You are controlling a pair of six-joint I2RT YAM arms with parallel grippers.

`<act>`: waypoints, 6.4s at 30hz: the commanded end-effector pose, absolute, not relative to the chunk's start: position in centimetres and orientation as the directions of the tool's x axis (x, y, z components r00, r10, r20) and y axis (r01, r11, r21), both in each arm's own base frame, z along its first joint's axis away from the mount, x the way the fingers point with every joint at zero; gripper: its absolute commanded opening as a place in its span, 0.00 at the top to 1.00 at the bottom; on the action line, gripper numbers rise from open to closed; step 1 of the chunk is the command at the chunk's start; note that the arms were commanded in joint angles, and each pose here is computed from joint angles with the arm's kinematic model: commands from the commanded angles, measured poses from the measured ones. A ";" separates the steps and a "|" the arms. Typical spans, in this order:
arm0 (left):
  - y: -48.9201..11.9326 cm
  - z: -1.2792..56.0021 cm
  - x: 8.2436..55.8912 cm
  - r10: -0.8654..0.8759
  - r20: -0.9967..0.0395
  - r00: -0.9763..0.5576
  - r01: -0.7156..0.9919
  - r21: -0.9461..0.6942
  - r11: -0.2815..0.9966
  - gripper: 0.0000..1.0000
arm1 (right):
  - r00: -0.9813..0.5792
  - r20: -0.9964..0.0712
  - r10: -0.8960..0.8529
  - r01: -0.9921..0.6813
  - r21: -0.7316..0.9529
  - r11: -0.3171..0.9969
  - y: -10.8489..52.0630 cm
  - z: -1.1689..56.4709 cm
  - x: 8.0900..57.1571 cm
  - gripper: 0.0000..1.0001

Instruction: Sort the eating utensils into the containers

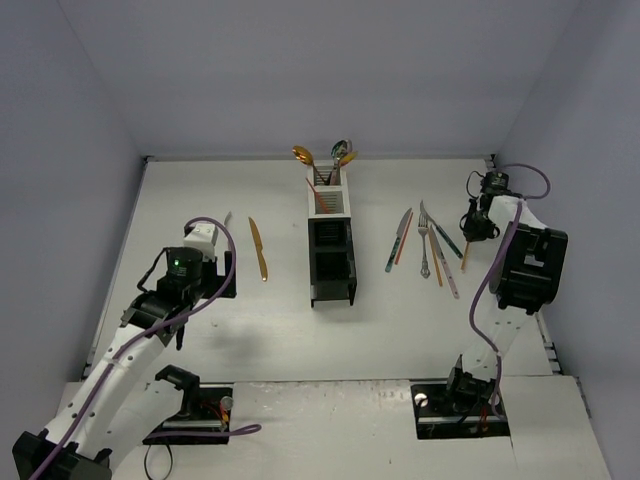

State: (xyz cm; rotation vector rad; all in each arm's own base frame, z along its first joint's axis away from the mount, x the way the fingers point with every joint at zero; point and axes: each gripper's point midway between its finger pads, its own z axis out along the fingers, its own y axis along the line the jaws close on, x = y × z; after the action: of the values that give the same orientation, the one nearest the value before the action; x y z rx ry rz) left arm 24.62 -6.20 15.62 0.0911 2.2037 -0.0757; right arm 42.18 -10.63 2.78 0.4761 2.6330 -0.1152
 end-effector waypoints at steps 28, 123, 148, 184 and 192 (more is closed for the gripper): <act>-6.6 17.0 26.6 0.021 -0.833 -0.554 0.083 -0.030 0.996 0.10 | 0.212 -0.977 0.027 -0.744 -0.144 0.652 31.1 33.0 47.0 0.98; -6.5 16.7 26.5 0.026 -0.817 -0.576 0.078 -0.023 0.997 0.10 | -0.911 -0.379 0.162 0.195 -0.048 0.980 -1.6 0.0 36.8 0.76; -6.1 17.1 26.6 0.025 -0.827 -0.561 0.059 -0.010 0.998 0.10 | -0.799 -0.600 0.035 0.082 -0.051 0.995 1.9 10.8 41.1 1.00; -5.9 17.0 26.6 0.027 -0.834 -0.552 0.057 -0.005 0.998 0.10 | 0.195 -0.980 0.047 -0.677 -0.100 0.729 31.0 29.3 47.4 0.98; -6.0 17.3 26.6 0.025 -0.842 -0.539 0.060 -0.008 0.998 0.10 | 0.139 -0.990 -0.026 -0.659 -0.112 0.744 29.8 25.6 46.6 0.91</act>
State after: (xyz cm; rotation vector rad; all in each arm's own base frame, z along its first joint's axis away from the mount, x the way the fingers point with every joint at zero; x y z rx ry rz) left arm 25.21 -5.80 14.79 0.0786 2.2314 -0.0309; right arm 46.84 30.00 19.33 -0.6534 1.5561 0.5219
